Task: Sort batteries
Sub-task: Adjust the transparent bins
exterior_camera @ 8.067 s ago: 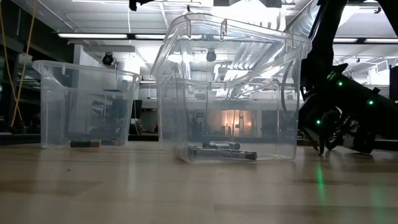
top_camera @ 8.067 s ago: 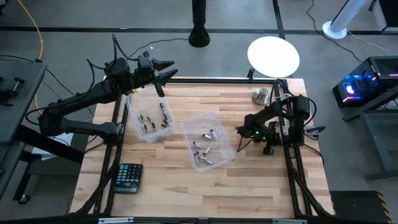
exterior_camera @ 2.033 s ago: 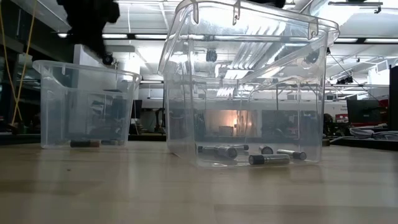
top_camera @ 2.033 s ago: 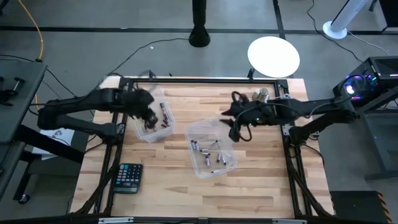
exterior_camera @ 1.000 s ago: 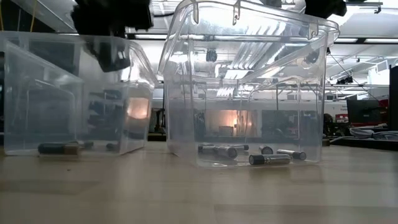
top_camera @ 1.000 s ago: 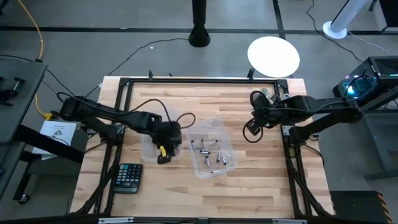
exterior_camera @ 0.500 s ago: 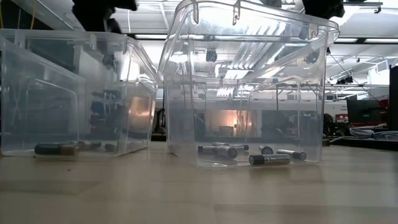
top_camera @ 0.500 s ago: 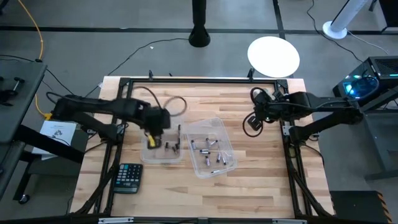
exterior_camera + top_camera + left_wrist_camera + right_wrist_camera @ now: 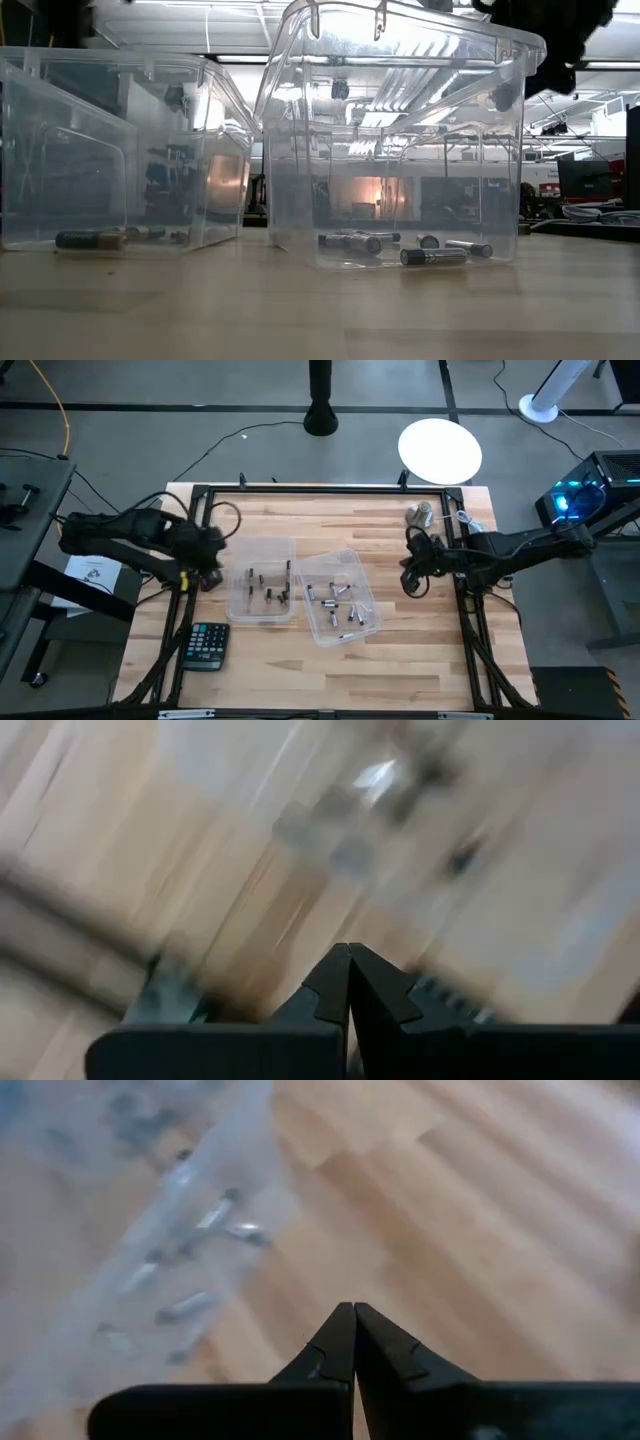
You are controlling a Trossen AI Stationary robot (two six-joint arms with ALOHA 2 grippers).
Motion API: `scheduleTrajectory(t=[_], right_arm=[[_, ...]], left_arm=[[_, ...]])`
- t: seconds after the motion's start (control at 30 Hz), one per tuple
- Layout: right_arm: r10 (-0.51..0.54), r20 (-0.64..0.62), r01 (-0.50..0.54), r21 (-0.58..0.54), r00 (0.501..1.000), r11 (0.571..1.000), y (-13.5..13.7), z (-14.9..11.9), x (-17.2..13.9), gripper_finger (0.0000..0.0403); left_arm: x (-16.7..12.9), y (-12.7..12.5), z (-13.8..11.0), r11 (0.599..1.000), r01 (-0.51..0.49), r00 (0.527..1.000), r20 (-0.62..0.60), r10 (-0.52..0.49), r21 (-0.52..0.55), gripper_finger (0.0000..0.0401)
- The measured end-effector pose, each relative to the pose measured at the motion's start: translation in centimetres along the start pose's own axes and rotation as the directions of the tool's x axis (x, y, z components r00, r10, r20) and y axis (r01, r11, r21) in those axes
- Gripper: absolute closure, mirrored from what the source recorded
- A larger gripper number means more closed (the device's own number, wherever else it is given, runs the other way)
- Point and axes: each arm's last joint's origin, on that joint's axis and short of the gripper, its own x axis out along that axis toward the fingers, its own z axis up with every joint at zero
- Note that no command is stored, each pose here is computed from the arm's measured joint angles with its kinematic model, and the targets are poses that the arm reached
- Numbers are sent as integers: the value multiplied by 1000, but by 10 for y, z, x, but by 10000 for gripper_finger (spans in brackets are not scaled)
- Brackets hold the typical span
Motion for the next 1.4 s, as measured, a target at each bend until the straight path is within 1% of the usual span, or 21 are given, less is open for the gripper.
scheduleTrajectory(t=[0.03,0.07,0.13,0.2,0.3,0.4,0.47,0.57,0.67,0.73,0.83,0.97,1.03,1.1,1.17,1.23,1.27,1.4], right_arm=[[36,2,-36,17,999,999,1,-5,3,403],[65,8,-65,32,998,997,2,-9,6,403],[117,22,-118,65,993,991,6,-17,11,403],[159,35,-162,104,987,981,11,-23,15,403],[216,62,-223,156,974,962,20,-28,20,403],[241,101,-255,160,965,954,31,-28,24,403],[262,139,-285,185,955,941,38,-26,27,403],[302,191,-341,223,934,913,49,-21,33,403],[285,174,-323,253,942,912,58,-18,39,403],[245,127,-271,264,961,926,63,-17,44,403],[204,71,-215,289,976,933,74,-14,51,403],[148,22,-148,263,989,953,88,-10,58,403],[119,6,-117,250,993,961,92,-7,59,403],[84,4,-82,230,996,970,94,-5,59,403],[63,27,-68,204,998,977,98,1,55,403],[37,60,-48,181,997,982,99,9,49,403],[25,71,-36,162,997,986,99,12,44,403],[29,77,-36,97,997,995,103,23,29,403]], left_arm=[[0,3,-6,999,-39,998,-55,38,-17,401],[0,4,-9,998,-57,995,-85,55,-25,401],[3,1,-9,1000,-24,997,-80,23,-15,401],[9,-1,-8,999,-32,995,-99,32,3,401],[26,-2,-9,994,-99,977,-184,105,43,401],[48,-4,-11,989,-121,965,-224,136,79,401],[64,-7,-11,986,-115,966,-216,139,117,401],[85,-13,-8,983,-67,982,-165,96,173,401],[97,-15,-7,976,-33,990,-125,61,215,401],[101,-18,-5,971,-11,995,-94,34,239,401],[105,-20,-4,959,9,998,-69,11,284,401],[106,-23,0,939,30,999,-27,-22,342,401],[106,-24,1,928,28,1000,-21,-22,372,401],[106,-25,3,920,28,999,4,-32,391,401],[106,-25,4,915,19,999,20,-30,403,401],[105,-29,9,917,26,996,70,-59,399,401],[105,-29,9,918,26,995,75,-60,397,401],[105,-28,8,930,21,997,64,-48,368,401]])
